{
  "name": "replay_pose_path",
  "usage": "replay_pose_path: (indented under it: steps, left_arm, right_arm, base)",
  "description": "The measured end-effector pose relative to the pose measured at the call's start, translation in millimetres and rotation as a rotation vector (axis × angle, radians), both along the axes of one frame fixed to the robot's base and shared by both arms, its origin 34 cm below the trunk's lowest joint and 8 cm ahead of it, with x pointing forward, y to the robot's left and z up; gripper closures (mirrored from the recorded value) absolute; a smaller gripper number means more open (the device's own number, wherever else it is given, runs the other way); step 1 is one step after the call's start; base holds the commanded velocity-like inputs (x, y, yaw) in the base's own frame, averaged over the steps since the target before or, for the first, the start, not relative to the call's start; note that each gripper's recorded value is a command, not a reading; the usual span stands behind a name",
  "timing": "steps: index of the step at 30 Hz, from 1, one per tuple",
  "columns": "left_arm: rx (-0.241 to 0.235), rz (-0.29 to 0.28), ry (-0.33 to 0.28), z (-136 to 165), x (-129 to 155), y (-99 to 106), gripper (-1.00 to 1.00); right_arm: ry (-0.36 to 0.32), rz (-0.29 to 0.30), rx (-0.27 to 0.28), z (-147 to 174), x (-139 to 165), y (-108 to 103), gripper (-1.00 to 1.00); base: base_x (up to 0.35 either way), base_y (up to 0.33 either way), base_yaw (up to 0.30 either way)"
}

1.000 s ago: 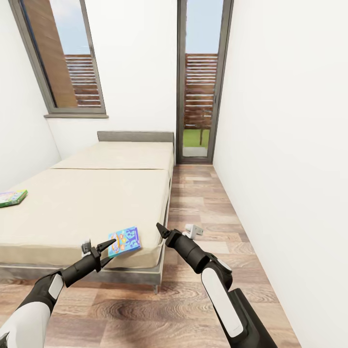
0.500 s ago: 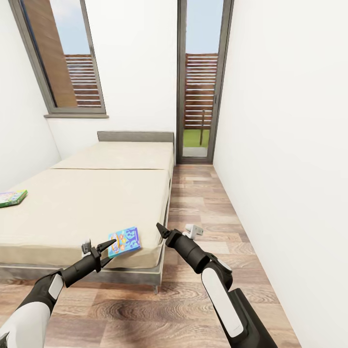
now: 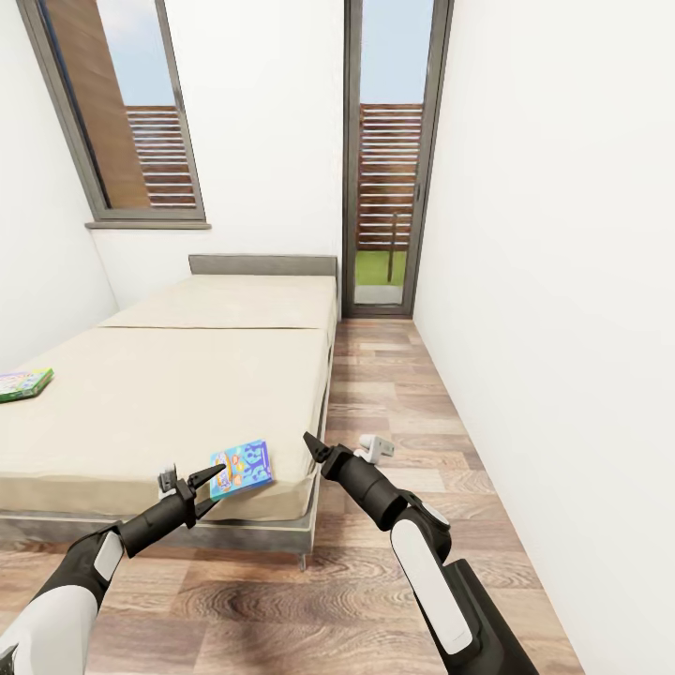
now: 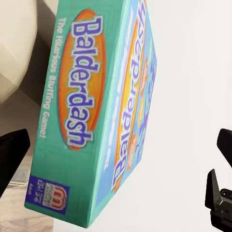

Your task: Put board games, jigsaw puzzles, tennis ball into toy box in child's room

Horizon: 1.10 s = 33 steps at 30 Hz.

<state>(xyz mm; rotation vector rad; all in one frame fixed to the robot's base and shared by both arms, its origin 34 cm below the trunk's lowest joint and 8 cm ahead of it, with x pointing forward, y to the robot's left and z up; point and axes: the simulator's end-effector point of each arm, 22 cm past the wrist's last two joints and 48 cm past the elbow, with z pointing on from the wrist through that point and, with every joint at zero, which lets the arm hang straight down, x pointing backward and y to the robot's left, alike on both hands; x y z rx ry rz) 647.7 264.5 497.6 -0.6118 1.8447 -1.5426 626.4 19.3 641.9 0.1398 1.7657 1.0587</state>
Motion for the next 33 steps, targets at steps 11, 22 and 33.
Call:
replay_pose_path:
  steps: [11, 22, 33]
  left_arm:
    - [-0.014, 0.009, -0.007, 3.3, 1.8, 1.1, 1.0]
    - [-0.017, 0.01, -0.01, 4.3, 2.0, 1.2, 1.0]
    - [-0.014, 0.009, -0.01, 3.9, 1.9, 1.0, 1.0]
  right_arm:
    - [0.0, -0.001, 0.0, -0.1, 0.2, -0.6, -1.0]
    - [0.0, 0.0, 0.0, 0.1, 0.0, -0.2, -1.0]
    - [0.0, -0.001, 0.0, 0.0, 0.2, -0.5, -1.0]
  base:
    - [0.0, 0.0, 0.0]
    - [0.0, 0.0, 0.0]
    - [0.0, 0.0, 0.0]
